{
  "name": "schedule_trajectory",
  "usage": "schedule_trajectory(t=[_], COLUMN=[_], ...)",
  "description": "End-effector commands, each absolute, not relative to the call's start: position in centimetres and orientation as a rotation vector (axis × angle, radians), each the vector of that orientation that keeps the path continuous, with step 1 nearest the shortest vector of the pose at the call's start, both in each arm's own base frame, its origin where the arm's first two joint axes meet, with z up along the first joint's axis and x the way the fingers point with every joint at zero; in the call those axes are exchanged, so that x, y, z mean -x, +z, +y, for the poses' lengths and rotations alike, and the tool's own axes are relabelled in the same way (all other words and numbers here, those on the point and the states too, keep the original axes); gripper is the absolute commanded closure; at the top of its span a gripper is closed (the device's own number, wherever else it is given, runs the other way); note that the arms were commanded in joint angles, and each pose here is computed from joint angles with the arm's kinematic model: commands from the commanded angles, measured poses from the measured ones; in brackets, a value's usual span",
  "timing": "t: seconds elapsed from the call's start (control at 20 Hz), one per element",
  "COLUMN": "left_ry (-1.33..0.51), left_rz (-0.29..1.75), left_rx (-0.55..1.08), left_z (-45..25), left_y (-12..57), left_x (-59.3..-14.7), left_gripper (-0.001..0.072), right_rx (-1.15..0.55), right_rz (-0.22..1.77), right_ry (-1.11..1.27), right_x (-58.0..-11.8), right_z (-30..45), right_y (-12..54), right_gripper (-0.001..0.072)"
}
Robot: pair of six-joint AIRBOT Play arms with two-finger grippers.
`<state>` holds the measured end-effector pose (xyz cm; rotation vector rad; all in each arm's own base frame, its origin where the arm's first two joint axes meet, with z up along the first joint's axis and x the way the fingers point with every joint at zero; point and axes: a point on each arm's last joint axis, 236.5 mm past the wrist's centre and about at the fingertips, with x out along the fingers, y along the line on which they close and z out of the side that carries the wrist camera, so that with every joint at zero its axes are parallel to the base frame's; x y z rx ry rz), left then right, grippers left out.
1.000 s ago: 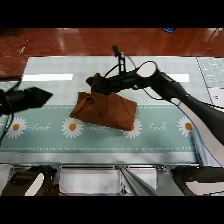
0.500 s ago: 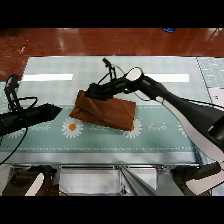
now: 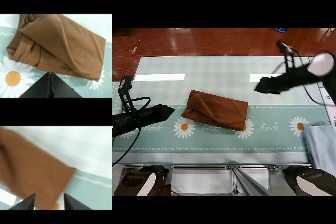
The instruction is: Fold the shirts.
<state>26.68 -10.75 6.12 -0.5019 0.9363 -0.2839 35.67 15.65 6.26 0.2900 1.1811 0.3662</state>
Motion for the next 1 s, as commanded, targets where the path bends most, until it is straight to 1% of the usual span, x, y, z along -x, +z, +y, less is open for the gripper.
schedule_trajectory(t=[0.0,0.15,0.4,0.55,0.75,0.8,0.85,0.9,0.95], left_ry=[-0.283,-0.282,-0.282,-0.284,-0.285,-0.285,-0.285,-0.285,-0.286], left_rz=[0.935,0.937,0.937,0.937,0.937,0.937,0.937,0.937,0.937], left_rx=[0.502,0.503,0.504,0.508,0.511,0.511,0.511,0.511,0.511], left_z=[-10.7,-10.7,-10.7,-10.8,-10.8,-10.8,-10.8,-10.8,-10.8], left_y=[6.1,5.9,5.9,6.0,6.0,6.0,6.0,6.0,6.0], left_x=[-26.7,-26.7,-26.7,-26.7,-26.7,-26.7,-26.7,-26.7,-26.7], left_gripper=[0.0680,0.0680,0.0681,0.0680,0.0680,0.0680,0.0680,0.0680,0.0681], right_rx=[-0.408,-0.640,-0.828,-0.893,-0.857,-0.836,-0.817,-0.790,-0.753], right_rz=[1.101,1.153,1.302,1.349,1.404,1.408,1.396,1.366,1.314], right_ry=[0.056,0.035,0.203,0.285,0.381,0.412,0.442,0.486,0.546], right_x=[-33.1,-31.0,-29.9,-29.6,-29.9,-30.1,-30.8,-31.7,-32.9], right_z=[9.6,11.7,17.7,21.0,24.8,25.9,26.9,27.8,28.7], right_y=[0.8,-4.6,-8.4,-9.4,-9.8,-9.7,-9.2,-8.2,-6.6], right_gripper=[0.0303,0.0303,0.0303,0.0303,0.0304,0.0332,0.0430,0.0601,0.0695])
